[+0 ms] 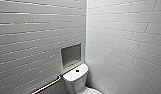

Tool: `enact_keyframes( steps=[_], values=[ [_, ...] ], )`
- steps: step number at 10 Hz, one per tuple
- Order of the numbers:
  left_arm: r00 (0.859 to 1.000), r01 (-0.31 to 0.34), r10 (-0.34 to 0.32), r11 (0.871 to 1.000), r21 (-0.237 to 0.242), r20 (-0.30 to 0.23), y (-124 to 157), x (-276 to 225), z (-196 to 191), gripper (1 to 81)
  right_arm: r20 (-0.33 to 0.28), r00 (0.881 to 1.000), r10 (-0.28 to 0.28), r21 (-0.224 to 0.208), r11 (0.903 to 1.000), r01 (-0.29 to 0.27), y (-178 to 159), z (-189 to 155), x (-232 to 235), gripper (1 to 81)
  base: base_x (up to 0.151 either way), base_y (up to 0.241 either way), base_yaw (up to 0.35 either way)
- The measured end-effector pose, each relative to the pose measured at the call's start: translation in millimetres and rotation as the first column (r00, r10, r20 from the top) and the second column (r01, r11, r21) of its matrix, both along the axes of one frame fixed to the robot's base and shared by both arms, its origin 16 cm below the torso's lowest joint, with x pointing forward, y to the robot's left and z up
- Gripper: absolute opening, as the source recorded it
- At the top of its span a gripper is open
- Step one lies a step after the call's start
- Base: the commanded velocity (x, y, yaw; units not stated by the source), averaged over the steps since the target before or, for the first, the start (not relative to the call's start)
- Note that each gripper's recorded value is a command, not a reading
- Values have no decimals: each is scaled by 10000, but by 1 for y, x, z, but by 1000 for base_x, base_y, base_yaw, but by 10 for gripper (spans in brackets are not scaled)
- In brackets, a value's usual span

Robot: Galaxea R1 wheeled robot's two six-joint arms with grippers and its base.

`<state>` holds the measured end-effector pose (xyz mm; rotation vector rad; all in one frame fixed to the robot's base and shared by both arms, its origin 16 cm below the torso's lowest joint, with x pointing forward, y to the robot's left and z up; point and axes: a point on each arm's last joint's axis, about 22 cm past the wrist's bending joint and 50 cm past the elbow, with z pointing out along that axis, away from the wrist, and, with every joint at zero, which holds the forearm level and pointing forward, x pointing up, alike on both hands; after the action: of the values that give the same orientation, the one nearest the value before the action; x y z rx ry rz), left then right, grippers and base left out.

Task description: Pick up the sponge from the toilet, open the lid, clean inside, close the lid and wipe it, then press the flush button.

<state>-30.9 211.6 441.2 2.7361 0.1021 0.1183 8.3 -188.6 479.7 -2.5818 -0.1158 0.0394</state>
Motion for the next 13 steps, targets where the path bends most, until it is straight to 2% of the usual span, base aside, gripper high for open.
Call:
enact_keyframes(
  steps=[2,4,6,8,10,13],
  values=[
    [9993,-14,14,10000,-2,-381,0,-6,-3,811,-243,9989,-405,-260,9989,399,-35,3,29,811,0,0,0],
    [9982,-62,62,10000,5,-590,0,-7,-5,811,-329,9959,-840,-257,9962,832,-39,1,63,811,0,0,0],
    [9994,-145,146,9999,23,-300,1,11,-8,811,-75,9919,-1268,-274,9916,1265,-49,4,105,811,0,0,0],
    [9998,-140,141,9999,38,-118,2,28,-13,811,167,9814,-1913,-489,9802,1919,-71,7,151,811,0,0,0],
    [9999,-157,157,9998,96,36,4,42,-19,811,422,9665,-2533,-425,9660,2551,-76,10,198,811,0,0,0],
    [9988,-157,161,9998,96,-468,4,35,-29,811,162,9416,-3363,-821,9381,3365,-109,-3,229,811,0,0,0]
  ],
)
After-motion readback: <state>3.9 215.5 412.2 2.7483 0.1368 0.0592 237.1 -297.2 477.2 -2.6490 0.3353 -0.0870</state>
